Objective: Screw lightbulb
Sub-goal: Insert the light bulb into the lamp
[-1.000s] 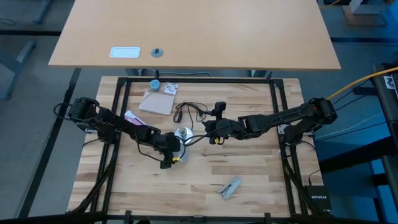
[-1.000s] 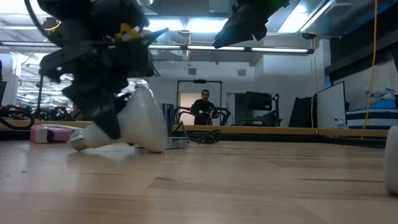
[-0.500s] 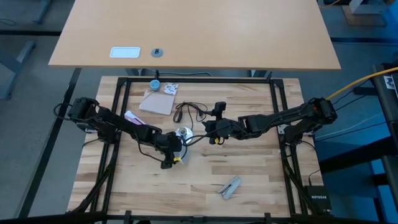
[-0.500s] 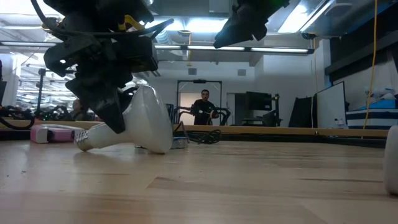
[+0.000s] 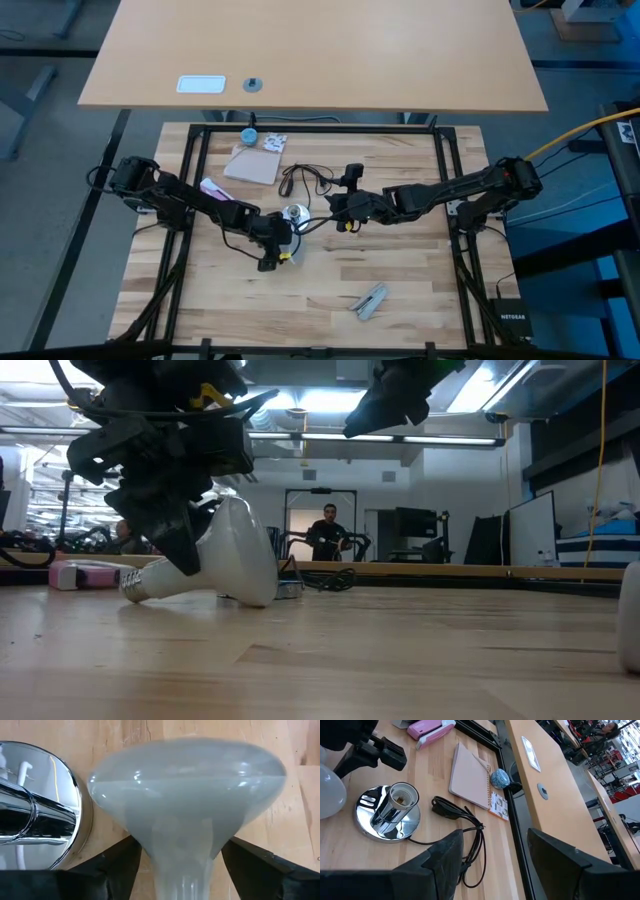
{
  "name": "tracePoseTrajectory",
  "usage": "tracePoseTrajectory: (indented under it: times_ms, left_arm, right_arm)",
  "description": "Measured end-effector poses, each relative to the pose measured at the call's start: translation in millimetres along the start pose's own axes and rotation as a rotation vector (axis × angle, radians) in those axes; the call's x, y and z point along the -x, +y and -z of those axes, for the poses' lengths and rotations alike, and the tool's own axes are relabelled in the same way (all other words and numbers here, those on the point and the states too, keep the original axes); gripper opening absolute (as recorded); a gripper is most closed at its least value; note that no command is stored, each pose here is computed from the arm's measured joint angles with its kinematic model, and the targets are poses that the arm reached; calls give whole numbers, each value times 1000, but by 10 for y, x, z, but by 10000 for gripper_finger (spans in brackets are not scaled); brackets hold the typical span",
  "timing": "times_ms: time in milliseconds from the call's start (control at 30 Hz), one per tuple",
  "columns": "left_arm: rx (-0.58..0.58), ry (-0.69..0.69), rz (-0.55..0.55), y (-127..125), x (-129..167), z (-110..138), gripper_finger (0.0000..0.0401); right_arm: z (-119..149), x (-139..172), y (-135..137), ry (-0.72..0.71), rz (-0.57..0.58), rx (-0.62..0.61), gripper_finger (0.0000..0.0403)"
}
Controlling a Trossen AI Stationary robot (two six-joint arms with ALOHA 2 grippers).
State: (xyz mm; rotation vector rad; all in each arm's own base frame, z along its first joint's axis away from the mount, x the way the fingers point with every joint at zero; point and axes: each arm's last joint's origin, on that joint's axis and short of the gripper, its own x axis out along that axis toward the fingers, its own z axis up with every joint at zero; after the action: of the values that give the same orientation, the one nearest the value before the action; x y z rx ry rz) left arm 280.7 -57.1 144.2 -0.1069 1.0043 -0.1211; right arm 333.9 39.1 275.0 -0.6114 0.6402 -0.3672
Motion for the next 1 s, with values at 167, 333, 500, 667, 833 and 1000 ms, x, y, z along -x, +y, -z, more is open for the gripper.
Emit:
tracePoseTrajectory:
  times_ms: [167,333,500,667,833,1000]
  left_arm:
    - [0,2,0,0,-1,2,217]
    - [1,1,0,0,0,1,187]
    - [1,1,0,0,0,1,181]
    - [-28,0,0,0,0,0,182]
    - [-77,-1,0,0,0,-1,183]
    - [-79,-1,0,2,0,-2,183]
  right_arm:
    - [0,0,0,0,0,0,225]
    - [0,0,0,0,0,0,225]
    - [0,0,0,0,0,0,225]
    - [0,0,0,0,0,1,225]
    - [0,0,0,0,0,0,225]
    - [0,0,0,0,0,1,225]
